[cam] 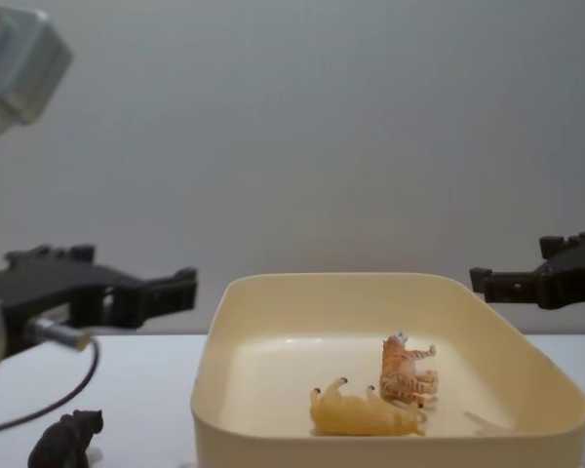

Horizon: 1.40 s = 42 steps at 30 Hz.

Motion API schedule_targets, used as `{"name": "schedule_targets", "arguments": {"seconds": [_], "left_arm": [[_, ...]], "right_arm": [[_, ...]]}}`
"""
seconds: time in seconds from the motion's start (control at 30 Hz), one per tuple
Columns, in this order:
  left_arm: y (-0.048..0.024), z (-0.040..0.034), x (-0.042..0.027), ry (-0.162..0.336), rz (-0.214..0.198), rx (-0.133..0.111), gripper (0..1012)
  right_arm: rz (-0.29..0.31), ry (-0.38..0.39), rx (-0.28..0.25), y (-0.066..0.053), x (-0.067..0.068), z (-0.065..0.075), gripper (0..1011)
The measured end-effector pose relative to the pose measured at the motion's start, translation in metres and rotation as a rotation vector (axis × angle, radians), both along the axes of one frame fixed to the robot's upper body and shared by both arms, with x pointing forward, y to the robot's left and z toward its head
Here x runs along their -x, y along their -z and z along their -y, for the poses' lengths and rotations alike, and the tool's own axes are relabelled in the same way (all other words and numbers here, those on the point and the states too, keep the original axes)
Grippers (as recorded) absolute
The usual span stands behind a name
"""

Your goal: Pick up the toy alternately with two hands and place it into the central storage box.

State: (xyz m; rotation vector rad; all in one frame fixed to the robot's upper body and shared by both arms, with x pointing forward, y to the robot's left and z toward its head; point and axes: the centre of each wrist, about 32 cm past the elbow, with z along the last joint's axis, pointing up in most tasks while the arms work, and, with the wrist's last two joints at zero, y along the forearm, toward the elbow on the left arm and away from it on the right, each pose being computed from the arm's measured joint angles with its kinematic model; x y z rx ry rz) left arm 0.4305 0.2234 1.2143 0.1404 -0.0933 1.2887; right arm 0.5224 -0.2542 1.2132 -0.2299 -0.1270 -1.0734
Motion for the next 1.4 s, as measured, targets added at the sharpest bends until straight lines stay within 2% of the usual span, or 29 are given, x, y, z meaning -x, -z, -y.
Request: {"name": "schedule_targets", "arguments": {"seconds": [0.07, 0.17, 0.27, 0.3, 0.53, 0.7, 1.0, 1.27, 1.4], "left_arm": [[-0.0011, -0.0014, 0.0058, -0.010, -0.020, 0.004, 1002], [-0.0031, -0.0046, 0.0180, -0.035, -0.068, 0.005, 1002], [-0.0047, -0.0066, 0.0243, -0.045, -0.102, 0.002, 1001], [-0.0051, -0.0078, 0.0276, -0.049, -0.126, -0.002, 1002], [-0.0066, -0.0135, 0.0370, -0.049, -0.206, -0.034, 1002], [-0.0054, -0.0172, 0.0379, -0.052, -0.247, -0.059, 1002], [0.0010, -0.0227, 0.0348, -0.061, -0.294, -0.084, 1002], [0.0069, -0.0259, 0.0310, -0.069, -0.315, -0.076, 1002], [0.0115, -0.0280, 0.0285, -0.075, -0.329, -0.061, 1002]], "right_arm": [[0.000, 0.001, 0.000, 0.000, 0.000, 0.000, 1001], [-0.001, 0.003, 0.001, 0.000, 0.001, 0.001, 1001], [-0.001, 0.003, 0.001, 0.000, 0.001, 0.001, 1001], [-0.002, 0.003, 0.001, 0.000, 0.001, 0.001, 1001], [-0.002, 0.005, 0.001, 0.000, 0.001, 0.002, 1001], [-0.002, 0.006, 0.001, 0.000, 0.001, 0.002, 1001], [-0.002, 0.007, 0.001, 0.000, 0.002, 0.002, 1001], [-0.003, 0.007, 0.002, 0.000, 0.002, 0.002, 1001], [-0.003, 0.006, 0.002, 0.000, 0.002, 0.002, 1001]]}}
